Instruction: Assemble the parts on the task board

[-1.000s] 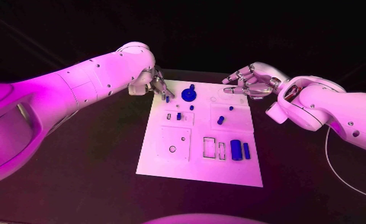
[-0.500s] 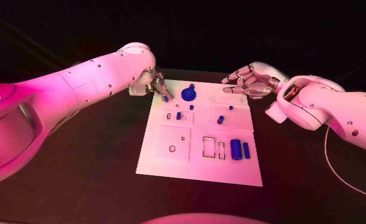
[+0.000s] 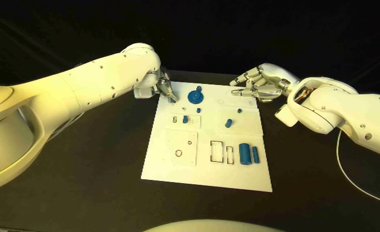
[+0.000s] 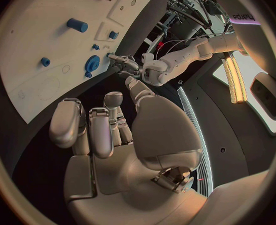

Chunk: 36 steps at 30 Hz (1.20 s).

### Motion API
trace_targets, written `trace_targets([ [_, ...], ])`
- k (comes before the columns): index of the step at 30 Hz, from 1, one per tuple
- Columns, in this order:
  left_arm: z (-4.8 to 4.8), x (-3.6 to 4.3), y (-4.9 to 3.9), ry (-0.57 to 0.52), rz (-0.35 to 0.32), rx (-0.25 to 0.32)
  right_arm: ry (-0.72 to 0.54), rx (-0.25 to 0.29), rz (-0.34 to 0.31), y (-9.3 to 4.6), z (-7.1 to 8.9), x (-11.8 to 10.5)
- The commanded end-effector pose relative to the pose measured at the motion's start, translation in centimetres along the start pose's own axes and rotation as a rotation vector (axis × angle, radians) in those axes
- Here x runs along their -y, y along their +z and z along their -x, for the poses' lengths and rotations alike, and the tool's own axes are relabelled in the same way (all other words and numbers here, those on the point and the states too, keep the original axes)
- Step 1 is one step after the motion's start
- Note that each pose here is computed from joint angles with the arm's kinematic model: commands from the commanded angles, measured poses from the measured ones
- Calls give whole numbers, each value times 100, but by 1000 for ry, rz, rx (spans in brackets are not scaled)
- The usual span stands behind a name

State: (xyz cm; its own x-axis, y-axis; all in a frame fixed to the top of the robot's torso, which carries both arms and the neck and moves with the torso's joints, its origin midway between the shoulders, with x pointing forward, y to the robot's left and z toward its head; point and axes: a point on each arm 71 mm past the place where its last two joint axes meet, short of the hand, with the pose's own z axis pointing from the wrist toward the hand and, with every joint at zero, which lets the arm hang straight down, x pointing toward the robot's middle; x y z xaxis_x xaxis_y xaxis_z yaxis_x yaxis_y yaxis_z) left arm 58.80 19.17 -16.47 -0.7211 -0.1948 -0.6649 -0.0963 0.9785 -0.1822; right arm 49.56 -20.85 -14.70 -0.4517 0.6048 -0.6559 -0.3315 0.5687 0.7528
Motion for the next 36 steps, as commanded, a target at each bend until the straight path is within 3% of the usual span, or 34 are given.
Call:
trace_targets([
  [1,6,3,-25,-50,-51,22,2,-17,5,1,-14,-1],
  [11,-82,-66,-220,-102,-109,72,1,-19,-3,-9,-8,19],
  [19,-358,-62,-341,-64,-156,82,3,-22,-10,-13,-13,40],
  [28,-591,-81,-338,9,-178,48,4,-27,-14,-15,-28,60],
  [36,-662,-73,-309,59,-177,24,5,-30,-15,-13,-41,67],
])
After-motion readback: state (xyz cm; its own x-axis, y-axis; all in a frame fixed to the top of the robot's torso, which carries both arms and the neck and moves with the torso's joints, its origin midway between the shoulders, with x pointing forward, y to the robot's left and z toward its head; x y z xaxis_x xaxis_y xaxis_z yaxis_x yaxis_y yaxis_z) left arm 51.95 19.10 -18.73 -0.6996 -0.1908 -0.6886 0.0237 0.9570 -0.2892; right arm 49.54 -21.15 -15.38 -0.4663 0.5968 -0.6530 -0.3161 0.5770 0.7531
